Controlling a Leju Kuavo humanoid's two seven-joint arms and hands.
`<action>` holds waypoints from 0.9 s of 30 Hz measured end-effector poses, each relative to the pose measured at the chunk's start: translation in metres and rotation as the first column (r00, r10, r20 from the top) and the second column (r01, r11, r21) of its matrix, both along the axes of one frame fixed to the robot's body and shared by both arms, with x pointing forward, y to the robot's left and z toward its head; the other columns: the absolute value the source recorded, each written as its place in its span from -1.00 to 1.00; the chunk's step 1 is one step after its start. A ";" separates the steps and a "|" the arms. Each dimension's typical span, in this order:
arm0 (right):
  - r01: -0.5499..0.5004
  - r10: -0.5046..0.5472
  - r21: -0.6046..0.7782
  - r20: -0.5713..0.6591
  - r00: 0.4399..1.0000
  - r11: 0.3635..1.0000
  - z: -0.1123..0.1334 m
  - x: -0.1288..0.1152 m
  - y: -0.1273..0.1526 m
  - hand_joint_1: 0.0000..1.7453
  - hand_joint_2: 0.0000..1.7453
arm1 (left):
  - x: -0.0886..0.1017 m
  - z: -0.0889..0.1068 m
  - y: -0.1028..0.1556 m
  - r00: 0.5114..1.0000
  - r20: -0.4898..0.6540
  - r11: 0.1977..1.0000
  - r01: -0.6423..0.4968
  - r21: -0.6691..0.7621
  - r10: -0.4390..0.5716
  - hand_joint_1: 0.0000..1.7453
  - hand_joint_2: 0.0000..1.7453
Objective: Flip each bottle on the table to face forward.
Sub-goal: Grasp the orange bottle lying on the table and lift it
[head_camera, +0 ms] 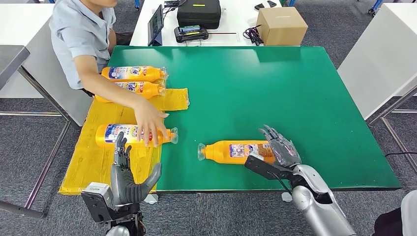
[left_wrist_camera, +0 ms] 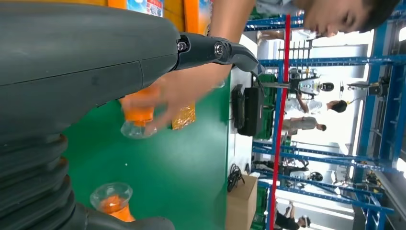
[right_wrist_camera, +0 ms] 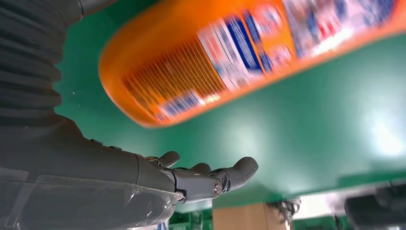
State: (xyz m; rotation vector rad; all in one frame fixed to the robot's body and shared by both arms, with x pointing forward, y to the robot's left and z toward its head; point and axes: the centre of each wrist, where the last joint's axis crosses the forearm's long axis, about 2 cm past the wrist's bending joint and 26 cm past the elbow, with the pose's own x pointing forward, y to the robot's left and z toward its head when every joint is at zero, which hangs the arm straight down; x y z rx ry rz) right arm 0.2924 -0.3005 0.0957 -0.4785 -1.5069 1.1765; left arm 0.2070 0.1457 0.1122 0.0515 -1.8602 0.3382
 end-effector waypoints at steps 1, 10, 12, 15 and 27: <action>-0.004 0.004 -0.010 -0.012 1.000 1.000 -0.002 0.001 -0.001 -1.00 1.00 | 0.000 0.000 0.000 1.000 0.001 1.000 0.006 0.001 -0.006 -1.00 1.00; -0.023 0.014 -0.081 -0.111 0.994 0.996 -0.013 0.011 -0.007 -1.00 1.00 | 0.003 0.002 -0.002 0.999 0.003 0.999 0.053 0.007 -0.053 -1.00 1.00; -0.023 0.011 -0.090 -0.124 0.992 0.996 -0.015 0.013 -0.008 -1.00 1.00 | 0.004 0.002 -0.003 0.998 0.001 0.998 0.060 0.006 -0.060 -1.00 1.00; -0.024 0.010 -0.104 -0.128 0.992 0.994 -0.018 0.017 -0.008 -1.00 1.00 | 0.004 0.002 -0.005 0.998 0.001 0.998 0.067 0.008 -0.067 -1.00 1.00; -0.055 0.036 -0.139 -0.137 0.990 0.989 -0.027 0.033 0.007 1.00 1.00 | 0.008 0.000 -0.011 0.996 0.001 0.995 0.092 0.031 -0.092 -1.00 1.00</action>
